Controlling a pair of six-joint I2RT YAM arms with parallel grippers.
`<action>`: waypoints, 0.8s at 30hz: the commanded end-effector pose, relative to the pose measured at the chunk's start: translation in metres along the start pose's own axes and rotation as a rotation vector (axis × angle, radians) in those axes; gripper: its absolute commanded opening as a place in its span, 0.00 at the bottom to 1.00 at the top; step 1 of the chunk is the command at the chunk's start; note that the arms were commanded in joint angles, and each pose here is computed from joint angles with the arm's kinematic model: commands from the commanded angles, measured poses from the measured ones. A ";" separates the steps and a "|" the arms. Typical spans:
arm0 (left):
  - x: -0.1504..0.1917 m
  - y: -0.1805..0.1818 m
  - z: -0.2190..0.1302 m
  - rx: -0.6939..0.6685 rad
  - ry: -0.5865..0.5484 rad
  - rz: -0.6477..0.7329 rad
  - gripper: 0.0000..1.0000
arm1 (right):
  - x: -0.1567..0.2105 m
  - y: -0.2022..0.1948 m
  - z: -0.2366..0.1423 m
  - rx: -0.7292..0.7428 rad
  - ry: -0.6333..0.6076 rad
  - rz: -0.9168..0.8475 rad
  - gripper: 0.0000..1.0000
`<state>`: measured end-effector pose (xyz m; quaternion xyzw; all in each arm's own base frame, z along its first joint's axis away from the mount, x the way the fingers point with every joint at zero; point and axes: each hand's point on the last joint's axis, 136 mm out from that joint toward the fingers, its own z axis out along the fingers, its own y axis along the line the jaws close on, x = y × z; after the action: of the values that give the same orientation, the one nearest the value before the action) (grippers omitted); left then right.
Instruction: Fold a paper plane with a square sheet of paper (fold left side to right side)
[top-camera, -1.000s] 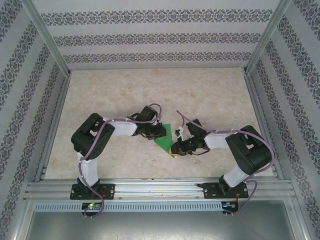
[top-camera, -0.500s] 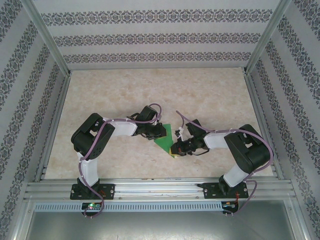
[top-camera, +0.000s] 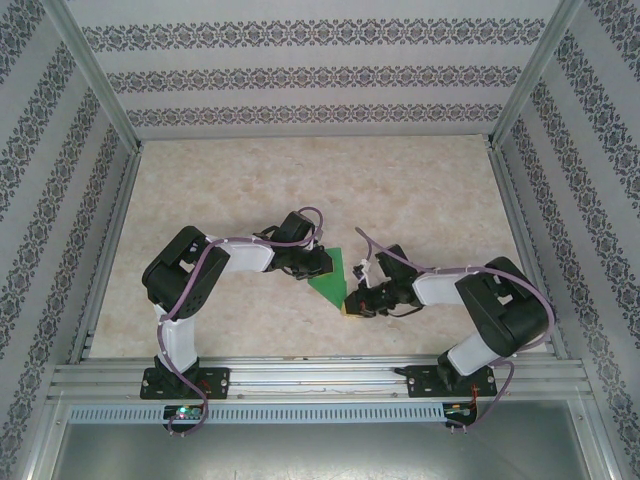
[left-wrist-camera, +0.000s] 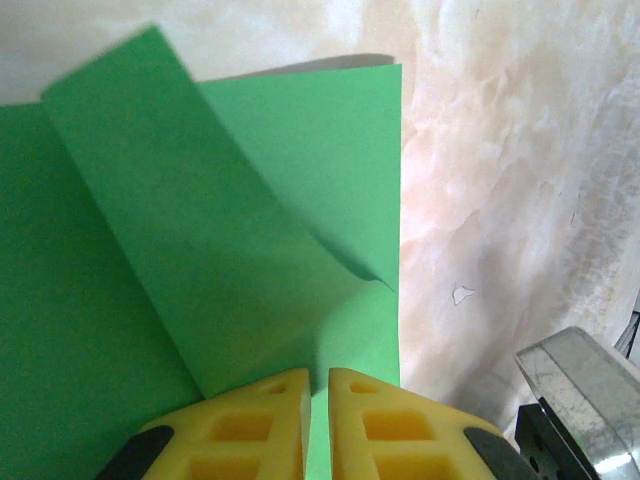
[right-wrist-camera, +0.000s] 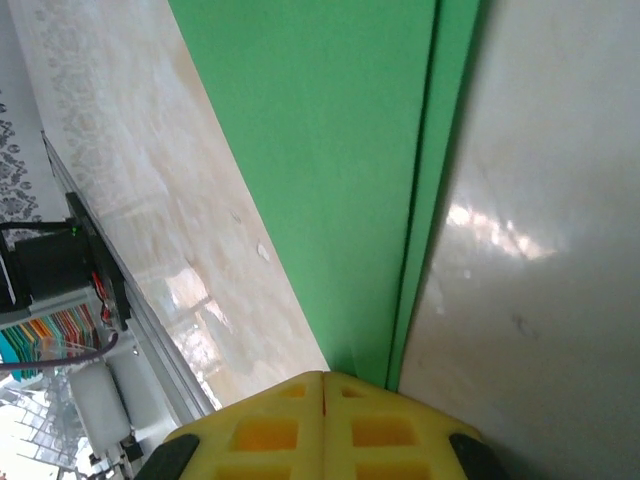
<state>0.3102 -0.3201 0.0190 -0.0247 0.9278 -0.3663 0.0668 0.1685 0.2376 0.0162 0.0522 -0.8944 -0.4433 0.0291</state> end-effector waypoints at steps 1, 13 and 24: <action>0.019 0.053 0.008 -0.151 0.050 -0.071 0.15 | 0.036 -0.017 0.000 0.059 0.098 0.088 0.00; 0.017 0.047 0.006 -0.136 0.044 -0.062 0.15 | -0.013 0.053 -0.037 -0.105 -0.088 -0.104 0.00; 0.017 0.045 0.007 -0.130 0.045 -0.060 0.15 | -0.068 0.037 -0.016 0.017 -0.192 -0.089 0.00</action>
<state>0.3102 -0.3201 0.0191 -0.0246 0.9276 -0.3668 0.0665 0.2203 0.2486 0.0554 0.0478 -0.8906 -0.4489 -0.0545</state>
